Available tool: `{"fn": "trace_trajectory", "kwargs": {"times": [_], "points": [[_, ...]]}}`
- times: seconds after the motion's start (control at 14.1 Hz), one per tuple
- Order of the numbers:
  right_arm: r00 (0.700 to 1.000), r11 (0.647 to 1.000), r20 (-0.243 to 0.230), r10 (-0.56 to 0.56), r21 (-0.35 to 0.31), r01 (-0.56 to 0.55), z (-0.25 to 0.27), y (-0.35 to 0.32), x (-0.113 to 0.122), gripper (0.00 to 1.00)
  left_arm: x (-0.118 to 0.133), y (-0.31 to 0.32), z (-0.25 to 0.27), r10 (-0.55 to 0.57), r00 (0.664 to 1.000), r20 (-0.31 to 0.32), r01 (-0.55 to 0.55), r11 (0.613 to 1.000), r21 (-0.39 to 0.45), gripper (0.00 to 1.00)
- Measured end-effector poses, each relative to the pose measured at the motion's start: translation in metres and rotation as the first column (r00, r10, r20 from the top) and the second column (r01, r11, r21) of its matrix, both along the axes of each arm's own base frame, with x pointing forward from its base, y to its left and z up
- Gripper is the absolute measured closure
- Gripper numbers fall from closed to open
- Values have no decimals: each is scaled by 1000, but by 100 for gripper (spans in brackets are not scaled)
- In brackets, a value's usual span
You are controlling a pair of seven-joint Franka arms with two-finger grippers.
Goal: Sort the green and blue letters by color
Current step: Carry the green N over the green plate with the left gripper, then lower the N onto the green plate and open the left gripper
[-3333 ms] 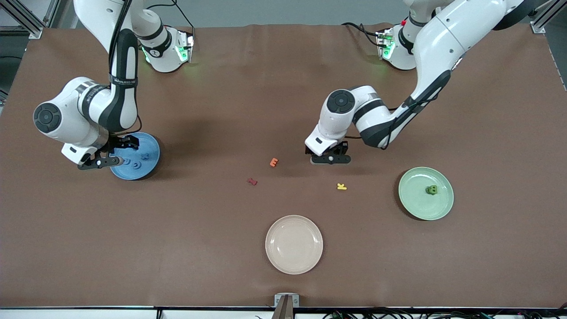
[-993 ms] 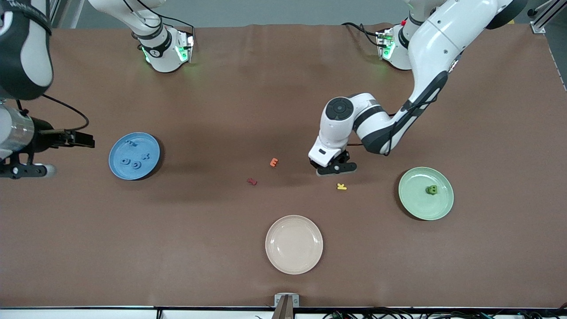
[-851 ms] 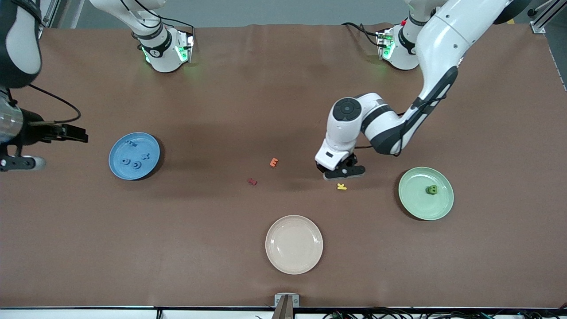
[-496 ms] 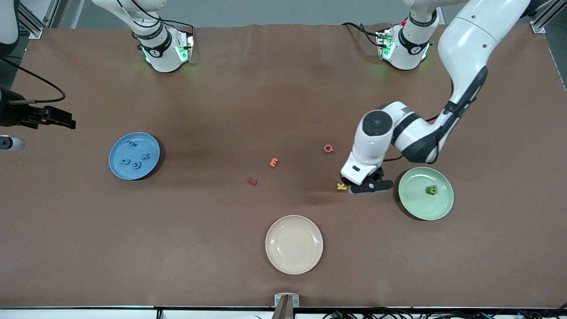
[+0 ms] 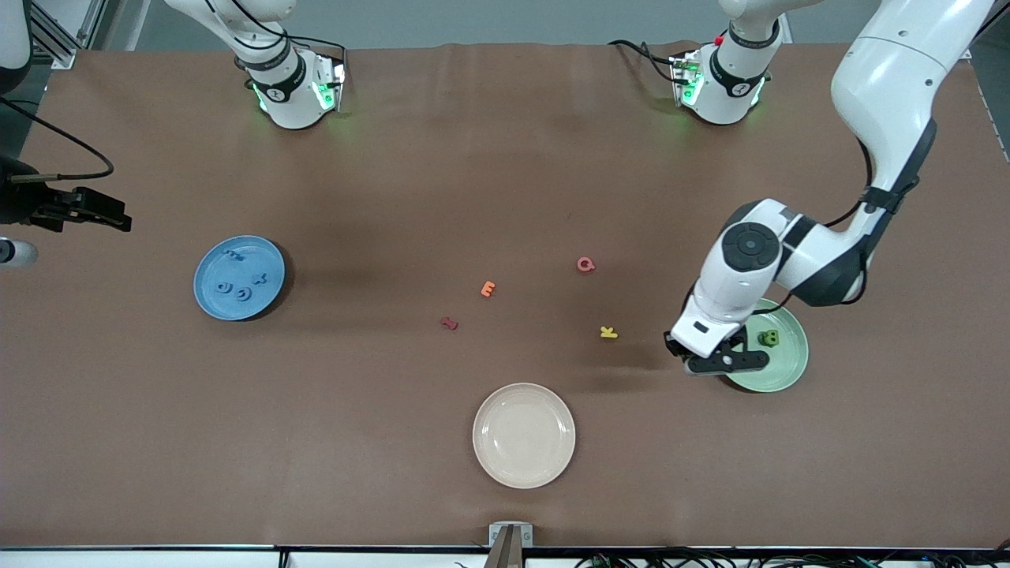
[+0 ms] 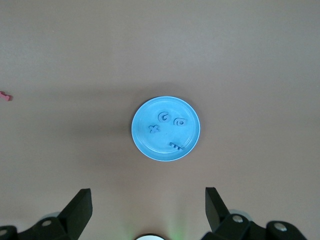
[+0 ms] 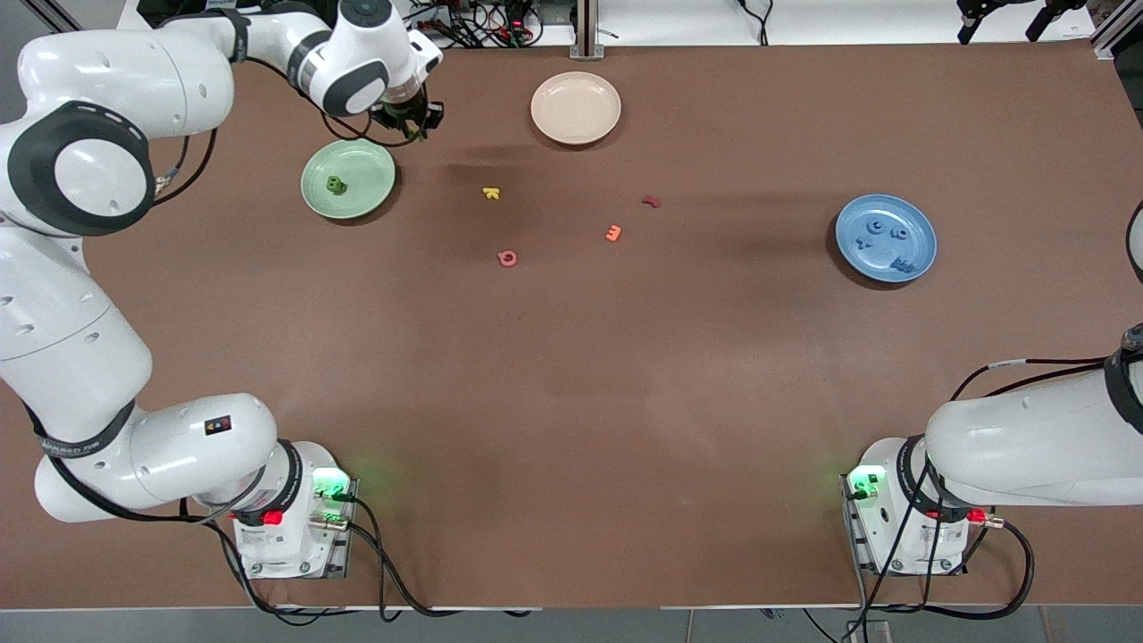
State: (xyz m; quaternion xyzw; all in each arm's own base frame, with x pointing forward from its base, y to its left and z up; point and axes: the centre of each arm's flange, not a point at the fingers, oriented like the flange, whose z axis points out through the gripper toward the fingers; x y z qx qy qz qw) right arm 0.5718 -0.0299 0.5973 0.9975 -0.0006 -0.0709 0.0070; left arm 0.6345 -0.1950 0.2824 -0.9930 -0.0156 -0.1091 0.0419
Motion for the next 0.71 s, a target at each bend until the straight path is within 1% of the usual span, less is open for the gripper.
{"fn": "trace_trajectory", "kwargs": {"times": [0.14, 0.43, 0.57, 0.71], "points": [[1000, 1000, 13, -1, -3, 2, 6, -1, 0, 0, 8, 19, 3, 11, 1000, -1, -11, 1000, 9, 67], [999, 1000, 34, -8, -5, 8, 14, -5, 2, 0, 12, 61, -8, 56, 998, -32, -55, 998, 25, 67], [1000, 1000, 25, -6, -3, 6, 12, -4, 3, 0, 11, 82, -17, 55, 997, -53, -54, 998, 32, 67], [1000, 1000, -15, -2, 0, 2, 6, -2, 0, 0, 11, 102, -23, 54, 996, -70, -52, 998, 38, 67]]}}
